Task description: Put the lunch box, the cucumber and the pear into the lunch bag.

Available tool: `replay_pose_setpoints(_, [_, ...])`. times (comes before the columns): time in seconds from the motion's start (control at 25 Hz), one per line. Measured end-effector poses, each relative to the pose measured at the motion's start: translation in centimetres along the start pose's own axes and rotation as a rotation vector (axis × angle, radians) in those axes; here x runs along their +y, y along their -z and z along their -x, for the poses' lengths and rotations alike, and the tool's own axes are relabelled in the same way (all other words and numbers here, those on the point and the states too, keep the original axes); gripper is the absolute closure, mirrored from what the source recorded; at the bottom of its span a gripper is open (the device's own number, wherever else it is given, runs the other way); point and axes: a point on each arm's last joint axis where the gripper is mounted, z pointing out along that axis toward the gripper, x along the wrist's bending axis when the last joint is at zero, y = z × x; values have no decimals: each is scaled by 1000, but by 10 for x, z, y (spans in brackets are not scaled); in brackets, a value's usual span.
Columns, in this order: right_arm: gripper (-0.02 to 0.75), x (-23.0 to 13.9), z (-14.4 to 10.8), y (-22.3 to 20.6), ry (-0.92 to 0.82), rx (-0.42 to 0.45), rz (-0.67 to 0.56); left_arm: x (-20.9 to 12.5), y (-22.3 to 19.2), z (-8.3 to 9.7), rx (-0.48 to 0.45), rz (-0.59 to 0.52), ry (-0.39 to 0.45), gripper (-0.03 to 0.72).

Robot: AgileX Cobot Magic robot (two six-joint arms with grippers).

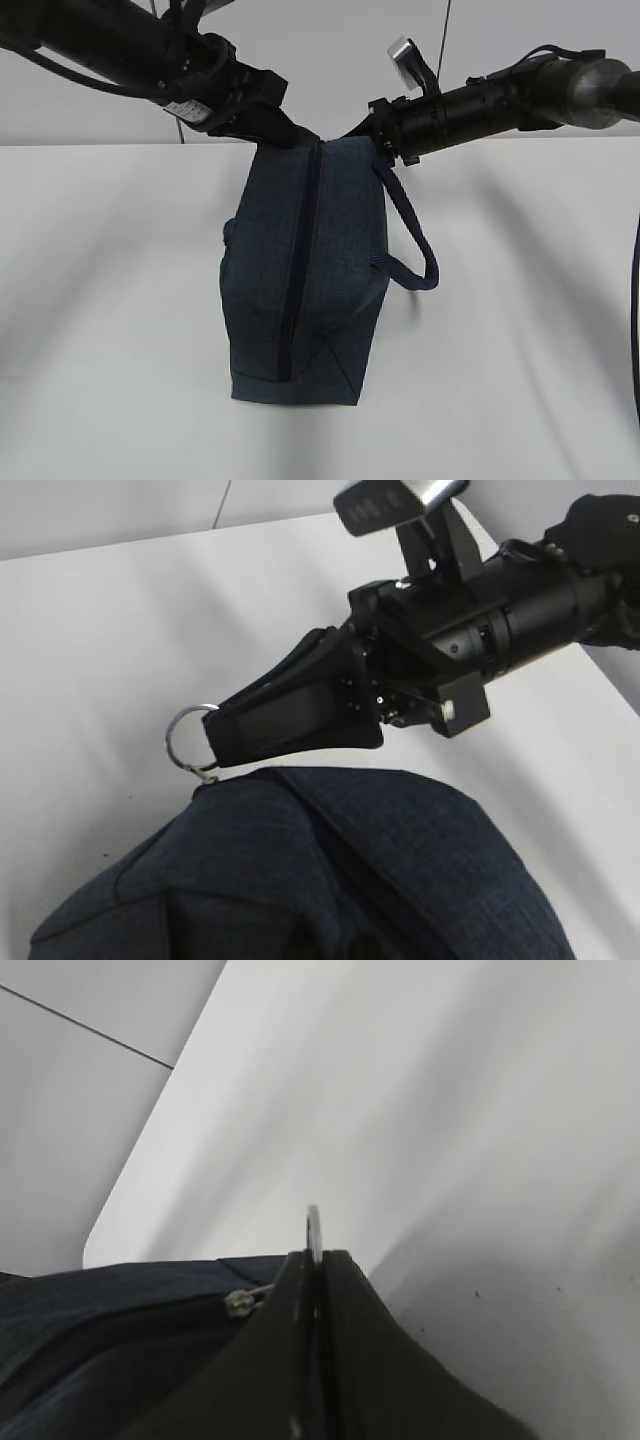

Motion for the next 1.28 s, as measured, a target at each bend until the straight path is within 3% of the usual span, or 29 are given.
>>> replay_pose_setpoints(0.32, [738,-1,15,12,-40,-29,22,2,0,2,-24,22,-12,671])
replay_pose_setpoints(0.72, [738,-12,31,11,-117,-1,6,5,5,6,-35,68,-44,671])
replay_pose_setpoints(1.16, [736,-3,27,14,-72,21,0,7,6,7,-39,83,-50,671])
replay_pose_setpoints(1.28, [685,7,22,19,-34,29,15,6,5,8,-52,81,-43,671])
